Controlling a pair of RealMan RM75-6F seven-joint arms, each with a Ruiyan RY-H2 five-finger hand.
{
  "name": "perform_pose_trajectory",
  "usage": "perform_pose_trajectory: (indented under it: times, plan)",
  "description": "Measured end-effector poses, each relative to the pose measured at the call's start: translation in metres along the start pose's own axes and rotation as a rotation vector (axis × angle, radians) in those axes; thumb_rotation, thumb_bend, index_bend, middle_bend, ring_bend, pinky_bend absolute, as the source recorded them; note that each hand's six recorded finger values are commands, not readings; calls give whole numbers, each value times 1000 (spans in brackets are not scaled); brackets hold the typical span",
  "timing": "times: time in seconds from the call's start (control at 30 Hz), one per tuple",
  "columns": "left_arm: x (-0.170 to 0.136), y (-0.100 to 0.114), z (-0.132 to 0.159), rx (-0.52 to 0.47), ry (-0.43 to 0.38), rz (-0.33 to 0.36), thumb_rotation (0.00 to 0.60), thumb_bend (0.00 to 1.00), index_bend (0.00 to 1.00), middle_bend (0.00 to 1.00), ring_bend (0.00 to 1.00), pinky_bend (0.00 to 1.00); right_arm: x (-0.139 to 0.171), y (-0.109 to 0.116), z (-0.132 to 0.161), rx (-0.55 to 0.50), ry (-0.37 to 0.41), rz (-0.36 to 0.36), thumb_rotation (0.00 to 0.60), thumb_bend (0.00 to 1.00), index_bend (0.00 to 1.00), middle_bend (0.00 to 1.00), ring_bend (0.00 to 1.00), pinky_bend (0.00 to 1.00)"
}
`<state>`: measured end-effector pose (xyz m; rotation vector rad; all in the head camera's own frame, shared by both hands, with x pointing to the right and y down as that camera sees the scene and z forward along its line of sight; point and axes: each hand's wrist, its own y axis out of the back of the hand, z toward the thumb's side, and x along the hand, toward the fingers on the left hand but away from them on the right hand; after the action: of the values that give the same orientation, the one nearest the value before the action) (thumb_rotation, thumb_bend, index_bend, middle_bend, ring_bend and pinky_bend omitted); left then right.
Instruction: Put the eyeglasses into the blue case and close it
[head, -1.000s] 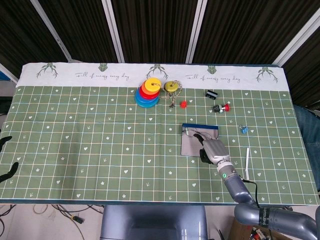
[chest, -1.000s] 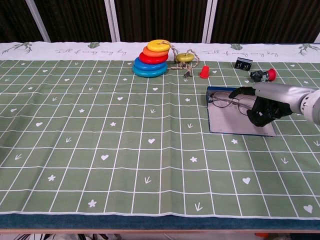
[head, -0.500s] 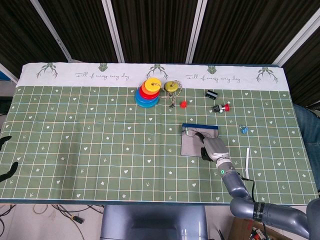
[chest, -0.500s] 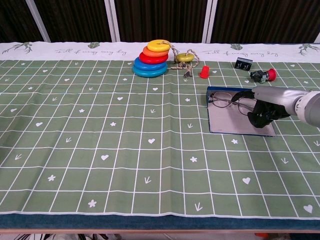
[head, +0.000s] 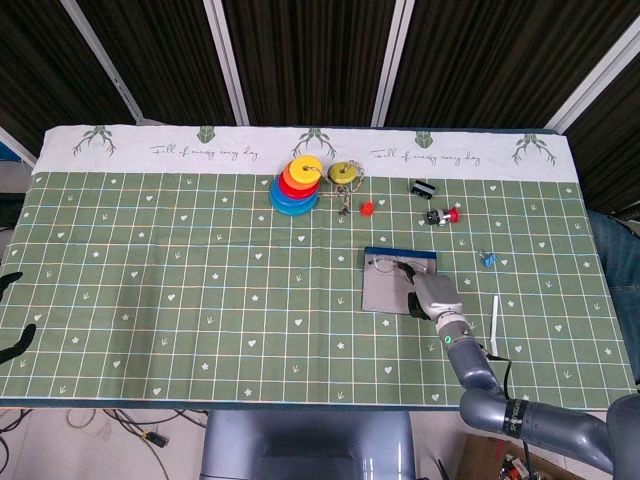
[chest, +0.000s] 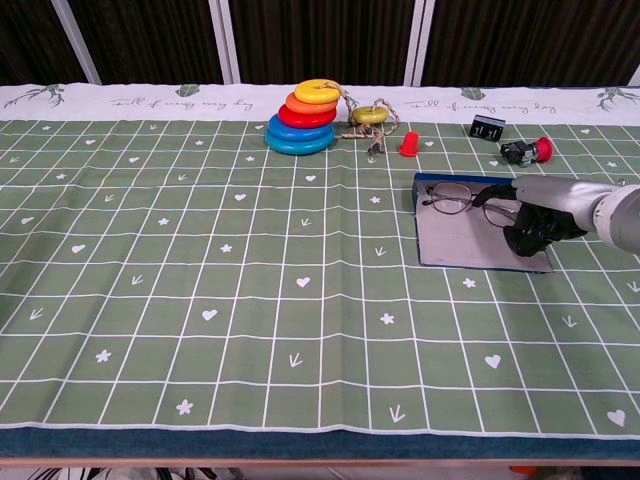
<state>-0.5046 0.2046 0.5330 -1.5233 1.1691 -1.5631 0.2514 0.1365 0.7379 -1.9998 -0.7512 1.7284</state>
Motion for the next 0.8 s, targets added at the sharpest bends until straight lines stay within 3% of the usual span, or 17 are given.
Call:
perform_pose_trajectory:
  times: [0.8]
  plan:
    - [0, 1, -1, -5, 12, 2, 600, 308, 174, 7, 0, 0, -9, 12, 1, -11, -33, -30, 600, 785, 68, 848, 943, 970]
